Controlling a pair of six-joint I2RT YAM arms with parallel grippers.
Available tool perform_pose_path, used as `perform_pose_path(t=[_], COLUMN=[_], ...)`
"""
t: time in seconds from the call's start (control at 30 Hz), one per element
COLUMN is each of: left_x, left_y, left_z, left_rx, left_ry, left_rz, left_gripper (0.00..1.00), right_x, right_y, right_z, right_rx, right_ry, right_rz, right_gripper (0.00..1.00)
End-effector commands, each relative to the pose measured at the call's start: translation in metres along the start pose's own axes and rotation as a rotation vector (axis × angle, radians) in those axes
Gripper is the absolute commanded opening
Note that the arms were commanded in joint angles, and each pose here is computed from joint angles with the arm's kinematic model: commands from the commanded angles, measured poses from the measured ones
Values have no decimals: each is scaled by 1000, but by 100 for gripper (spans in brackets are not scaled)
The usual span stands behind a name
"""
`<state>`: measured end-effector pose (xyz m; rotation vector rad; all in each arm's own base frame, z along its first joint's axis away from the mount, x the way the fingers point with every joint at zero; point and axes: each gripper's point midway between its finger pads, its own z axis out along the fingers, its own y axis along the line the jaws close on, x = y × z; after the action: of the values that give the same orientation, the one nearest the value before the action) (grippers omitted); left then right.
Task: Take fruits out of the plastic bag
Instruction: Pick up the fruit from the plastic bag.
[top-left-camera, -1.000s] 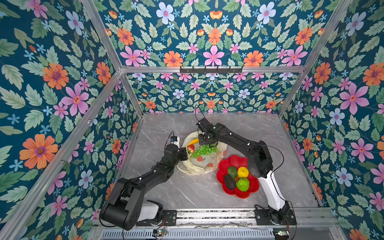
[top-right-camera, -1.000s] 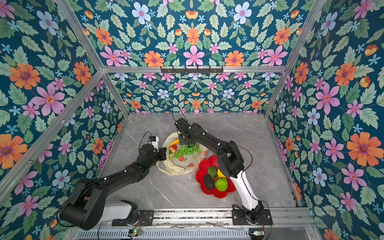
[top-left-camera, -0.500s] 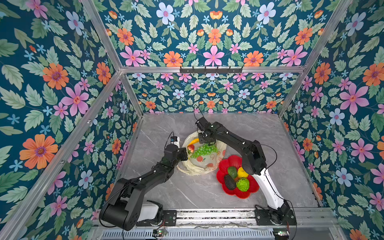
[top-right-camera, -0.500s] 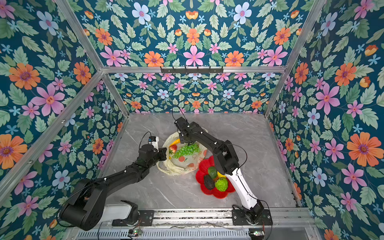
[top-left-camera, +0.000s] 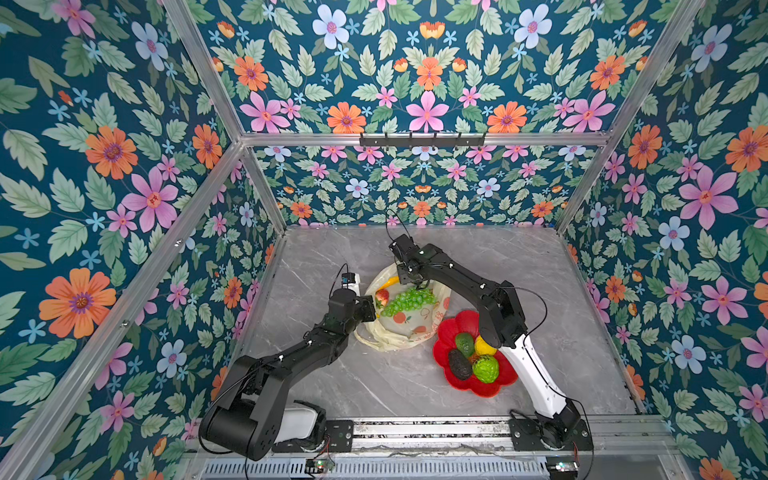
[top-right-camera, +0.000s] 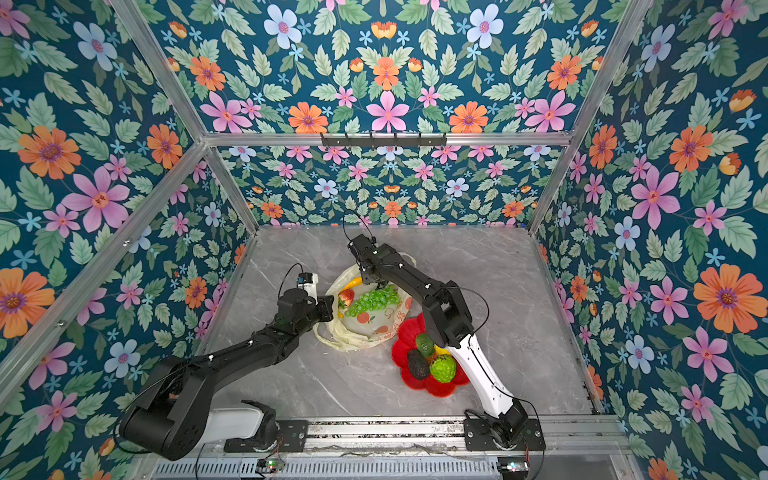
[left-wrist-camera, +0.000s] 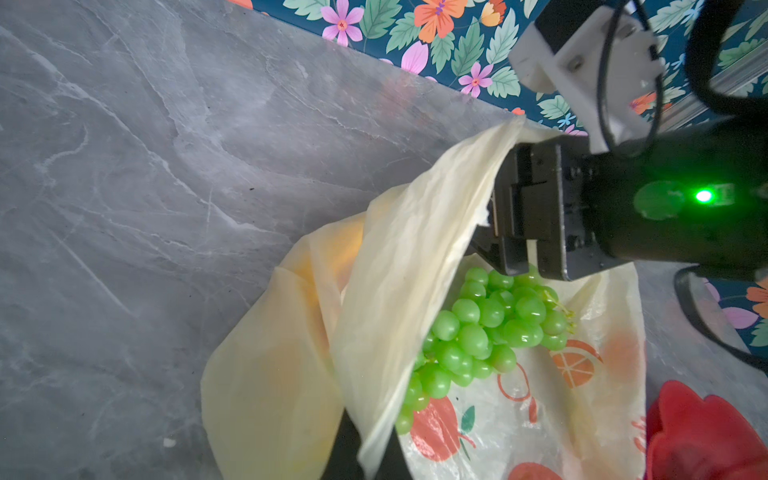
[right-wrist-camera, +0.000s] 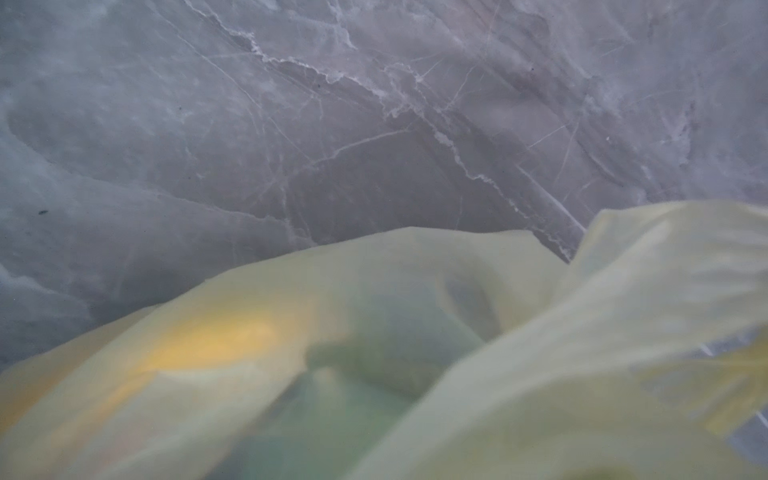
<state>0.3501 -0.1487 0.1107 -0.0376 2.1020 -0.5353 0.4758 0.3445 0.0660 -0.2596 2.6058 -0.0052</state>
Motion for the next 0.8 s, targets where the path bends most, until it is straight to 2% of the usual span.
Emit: perform_pose_path(t=[0.0, 0.33, 0.77], left_x=[-4, -3, -2], left_y=[-2, -2, -3], left_z=[1, 1, 1], left_rx=[5, 6, 9], left_ry=[-10, -7, -4], left_rz=[8, 7, 8], left_gripper=[0, 0, 0], right_x=[6, 1, -16], right_y=[0, -5, -13], right_z=[4, 13, 15], right_rx=[4, 24, 85], right_ry=[26, 16, -54], right_rz=[-7, 19, 19], right_gripper=[73, 75, 66])
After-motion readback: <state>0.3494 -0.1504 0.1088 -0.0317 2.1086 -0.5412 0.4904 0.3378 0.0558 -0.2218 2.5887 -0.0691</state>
